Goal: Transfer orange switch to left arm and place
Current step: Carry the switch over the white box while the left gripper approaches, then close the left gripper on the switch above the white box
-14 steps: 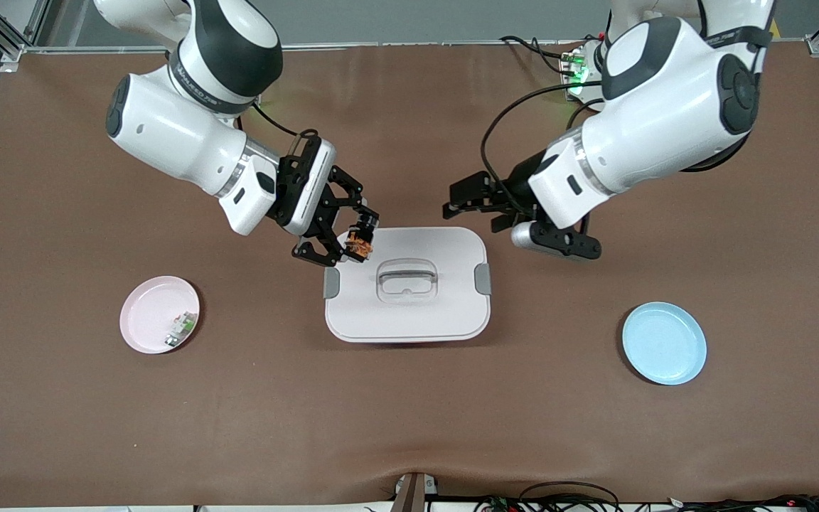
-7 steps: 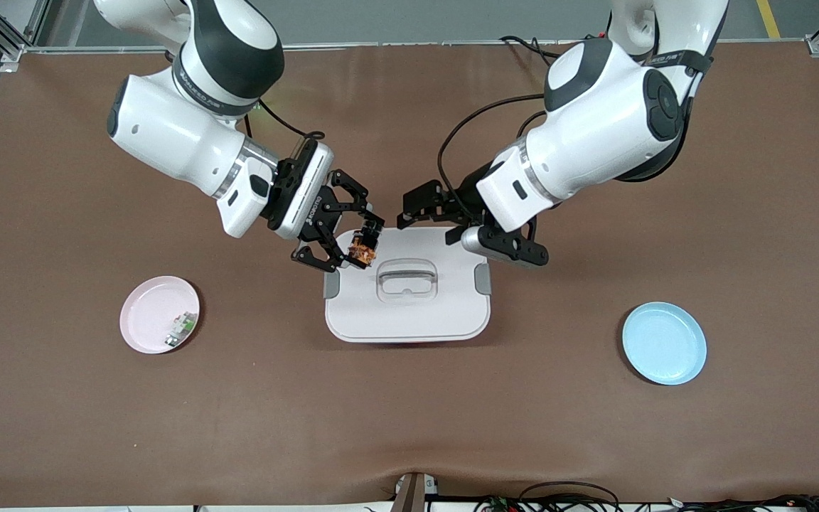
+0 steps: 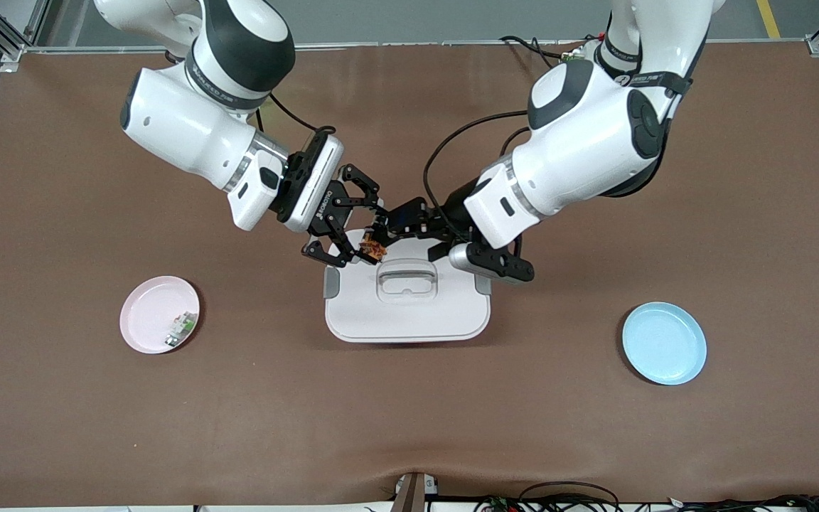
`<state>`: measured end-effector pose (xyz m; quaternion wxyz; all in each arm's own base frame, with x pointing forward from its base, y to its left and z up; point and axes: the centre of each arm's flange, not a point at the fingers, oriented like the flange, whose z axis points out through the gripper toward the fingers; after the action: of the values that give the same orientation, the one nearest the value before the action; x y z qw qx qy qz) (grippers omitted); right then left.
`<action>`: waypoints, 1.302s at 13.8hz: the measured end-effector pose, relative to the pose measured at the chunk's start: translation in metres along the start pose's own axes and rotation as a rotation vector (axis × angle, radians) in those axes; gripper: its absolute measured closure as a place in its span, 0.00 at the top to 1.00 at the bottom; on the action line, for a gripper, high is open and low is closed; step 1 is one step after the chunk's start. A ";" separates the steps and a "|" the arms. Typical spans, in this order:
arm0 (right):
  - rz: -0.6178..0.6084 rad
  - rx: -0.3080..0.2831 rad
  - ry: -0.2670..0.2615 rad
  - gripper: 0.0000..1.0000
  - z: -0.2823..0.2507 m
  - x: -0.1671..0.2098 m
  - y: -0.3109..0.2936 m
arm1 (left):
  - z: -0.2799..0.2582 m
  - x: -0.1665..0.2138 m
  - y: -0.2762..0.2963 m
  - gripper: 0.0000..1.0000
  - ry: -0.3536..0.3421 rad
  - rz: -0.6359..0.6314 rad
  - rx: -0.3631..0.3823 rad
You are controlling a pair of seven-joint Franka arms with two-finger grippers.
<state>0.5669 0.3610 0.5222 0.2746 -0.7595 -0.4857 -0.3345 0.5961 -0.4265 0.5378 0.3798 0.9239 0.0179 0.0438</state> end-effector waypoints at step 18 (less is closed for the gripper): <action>0.003 -0.003 0.002 0.72 0.001 0.000 0.000 | 0.014 -0.013 0.018 0.62 -0.012 -0.010 -0.022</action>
<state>0.5672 0.3613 0.5218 0.2745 -0.7601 -0.4839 -0.3357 0.5841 -0.4501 0.5403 0.3904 0.9197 0.0198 0.0363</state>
